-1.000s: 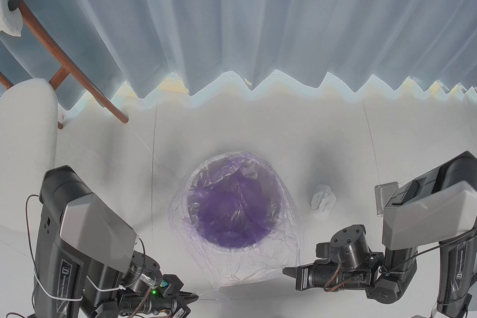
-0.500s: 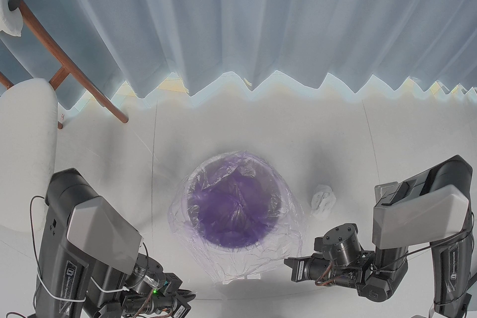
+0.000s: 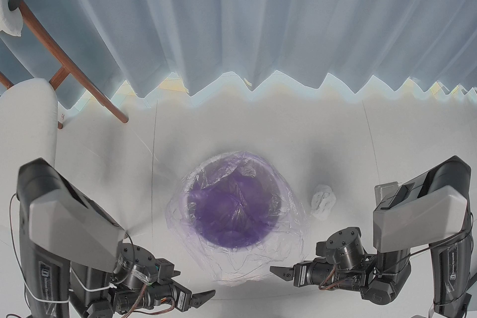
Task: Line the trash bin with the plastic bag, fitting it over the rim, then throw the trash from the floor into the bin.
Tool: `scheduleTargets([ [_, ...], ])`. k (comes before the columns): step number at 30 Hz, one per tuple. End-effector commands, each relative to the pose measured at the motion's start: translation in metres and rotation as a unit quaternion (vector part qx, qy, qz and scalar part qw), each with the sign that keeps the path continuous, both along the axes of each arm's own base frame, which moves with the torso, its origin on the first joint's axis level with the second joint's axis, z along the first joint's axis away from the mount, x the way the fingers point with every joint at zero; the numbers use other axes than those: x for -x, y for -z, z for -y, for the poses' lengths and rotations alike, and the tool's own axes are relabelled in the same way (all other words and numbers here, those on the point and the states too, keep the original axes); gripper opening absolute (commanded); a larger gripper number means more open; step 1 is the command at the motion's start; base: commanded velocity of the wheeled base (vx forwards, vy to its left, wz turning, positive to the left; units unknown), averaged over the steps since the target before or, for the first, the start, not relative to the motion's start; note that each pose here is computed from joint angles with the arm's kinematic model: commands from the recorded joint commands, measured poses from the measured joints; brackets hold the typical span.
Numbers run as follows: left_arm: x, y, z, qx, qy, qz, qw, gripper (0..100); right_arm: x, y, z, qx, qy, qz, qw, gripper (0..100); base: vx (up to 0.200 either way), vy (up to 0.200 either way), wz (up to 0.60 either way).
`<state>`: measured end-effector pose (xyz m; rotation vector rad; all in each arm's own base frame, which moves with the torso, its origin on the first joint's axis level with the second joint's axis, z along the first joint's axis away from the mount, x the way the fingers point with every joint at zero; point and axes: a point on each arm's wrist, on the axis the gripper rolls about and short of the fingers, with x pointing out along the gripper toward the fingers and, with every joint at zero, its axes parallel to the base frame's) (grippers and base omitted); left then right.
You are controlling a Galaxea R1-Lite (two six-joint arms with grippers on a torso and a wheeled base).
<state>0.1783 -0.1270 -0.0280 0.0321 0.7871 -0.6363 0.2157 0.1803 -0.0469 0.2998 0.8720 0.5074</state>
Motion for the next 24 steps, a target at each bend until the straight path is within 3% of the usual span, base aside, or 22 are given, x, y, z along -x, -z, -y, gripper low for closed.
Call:
scheduleTargets([
  [1,0.012,-0.065,0.006,0.14,-0.028,0.057,0.9881,100,0.012,-0.008,0.006,-0.019,-0.029,-0.02,0.9992,100,0.0,0.0,0.0],
  [3,0.017,-0.078,0.008,0.174,-0.028,0.064,0.9823,100,0.016,-0.012,0.009,-0.028,-0.041,-0.024,0.9985,100,0.0,0.0,0.0],
  [8,0.033,-0.12,0.004,0.281,-0.03,0.091,0.9549,100,0.021,-0.019,0.012,-0.048,-0.062,-0.03,0.9965,100,0.0,0.0,0.0],
  [11,0.03,-0.122,-0.002,0.299,-0.065,0.081,0.9487,100,0.019,-0.017,0.012,-0.048,-0.061,-0.031,0.9965,100,0.0,0.0,0.0],
  [14,0.018,-0.107,-0.008,0.292,-0.155,0.046,0.9429,100,0.019,-0.012,0.012,-0.044,-0.06,-0.036,0.9966,100,0.0,0.0,0.0],
  [15,0.017,-0.105,-0.008,0.292,-0.166,0.037,0.9413,100,0.019,-0.012,0.012,-0.043,-0.06,-0.037,0.9966,100,0.0,0.0,0.0],
  [17,0.019,-0.093,-0.008,0.284,-0.208,-0.023,0.9359,100,0.018,-0.011,0.011,-0.043,-0.06,-0.036,0.9966,100,0.0,0.0,0.0],
  [20,0.024,-0.077,-0.014,0.223,-0.232,-0.075,0.9437,100,0.017,-0.011,0.01,-0.043,-0.058,-0.034,0.9968,100,0.0,0.0,0.0],
  [24,0.022,-0.064,-0.015,0.19,-0.243,-0.1,0.9459,100,0.015,-0.01,0.009,-0.044,-0.058,-0.033,0.9968,100,0.0,0.0,0.0],
])
